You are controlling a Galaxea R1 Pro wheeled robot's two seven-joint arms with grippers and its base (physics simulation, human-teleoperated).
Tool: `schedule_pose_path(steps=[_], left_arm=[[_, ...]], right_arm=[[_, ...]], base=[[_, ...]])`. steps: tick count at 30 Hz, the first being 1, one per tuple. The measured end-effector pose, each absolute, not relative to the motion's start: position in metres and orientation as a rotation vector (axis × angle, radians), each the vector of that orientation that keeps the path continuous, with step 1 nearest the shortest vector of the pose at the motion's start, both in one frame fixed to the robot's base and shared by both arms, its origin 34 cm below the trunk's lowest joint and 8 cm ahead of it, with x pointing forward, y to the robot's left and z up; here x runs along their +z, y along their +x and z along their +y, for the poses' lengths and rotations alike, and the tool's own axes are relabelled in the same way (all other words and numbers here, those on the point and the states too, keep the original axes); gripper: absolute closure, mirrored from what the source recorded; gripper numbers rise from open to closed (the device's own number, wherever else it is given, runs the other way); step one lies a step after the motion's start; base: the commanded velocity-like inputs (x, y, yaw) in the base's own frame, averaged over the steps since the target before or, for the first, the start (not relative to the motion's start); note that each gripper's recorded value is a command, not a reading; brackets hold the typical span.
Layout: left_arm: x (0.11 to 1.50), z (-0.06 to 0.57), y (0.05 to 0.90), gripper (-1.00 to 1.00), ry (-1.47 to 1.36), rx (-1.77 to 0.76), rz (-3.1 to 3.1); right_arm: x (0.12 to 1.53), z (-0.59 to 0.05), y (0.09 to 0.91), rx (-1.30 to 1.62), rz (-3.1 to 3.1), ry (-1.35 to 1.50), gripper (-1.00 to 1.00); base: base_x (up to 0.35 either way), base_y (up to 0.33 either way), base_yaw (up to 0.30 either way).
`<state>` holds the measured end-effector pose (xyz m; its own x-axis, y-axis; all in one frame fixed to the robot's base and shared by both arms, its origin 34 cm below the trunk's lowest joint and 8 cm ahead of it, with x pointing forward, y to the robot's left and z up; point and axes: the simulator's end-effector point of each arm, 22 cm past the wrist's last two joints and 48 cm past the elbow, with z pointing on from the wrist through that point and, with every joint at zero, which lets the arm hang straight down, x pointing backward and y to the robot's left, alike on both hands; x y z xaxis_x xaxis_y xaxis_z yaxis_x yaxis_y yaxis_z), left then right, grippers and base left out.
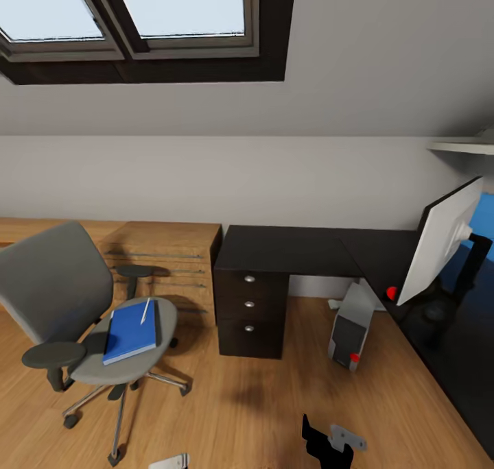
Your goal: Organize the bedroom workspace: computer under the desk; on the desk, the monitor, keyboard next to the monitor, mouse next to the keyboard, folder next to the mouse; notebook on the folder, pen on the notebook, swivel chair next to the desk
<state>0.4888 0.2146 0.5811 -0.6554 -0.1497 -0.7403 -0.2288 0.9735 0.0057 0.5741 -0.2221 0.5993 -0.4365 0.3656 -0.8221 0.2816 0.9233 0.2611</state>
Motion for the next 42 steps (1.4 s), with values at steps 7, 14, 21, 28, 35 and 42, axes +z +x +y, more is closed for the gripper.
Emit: schedule_pose_path(steps=[7, 14, 21, 28, 35, 42], left_arm=[[0.593, 0.215, 0.489, -1.00, -0.264, 0.124, 2.295], [0.605, 0.214, 0.489, -1.00, -0.264, 0.123, 2.295], [0.663, 0.209, 0.533, -1.00, -0.274, 0.089, 2.184], [0.814, 0.204, 0.602, -1.00, -0.240, 0.023, 2.103], [0.873, 0.189, 0.612, -1.00, -0.197, -0.014, 2.046], [0.886, 0.190, 0.612, -1.00, -0.198, -0.012, 2.046]], right_arm=[[0.610, -0.221, 0.573, 0.108, 2.059, 0.465, -1.00], [0.622, -0.223, 0.574, 0.104, 2.055, 0.468, -1.00], [0.645, -0.224, 0.586, 0.106, 2.006, 0.453, -1.00], [0.783, -0.249, 0.693, 0.073, 1.702, 0.499, -1.00], [0.845, -0.238, 0.728, -0.038, 1.805, 0.403, -1.00], [0.832, -0.224, 0.714, -0.061, 2.090, 0.333, -1.00]], base=[[-0.180, 0.094, -0.178], [-0.013, 0.006, -0.012], [0.000, 0.000, 0.000], [0.000, 0.000, 0.000], [0.000, 0.000, 0.000], [0.000, 0.000, 0.000]])
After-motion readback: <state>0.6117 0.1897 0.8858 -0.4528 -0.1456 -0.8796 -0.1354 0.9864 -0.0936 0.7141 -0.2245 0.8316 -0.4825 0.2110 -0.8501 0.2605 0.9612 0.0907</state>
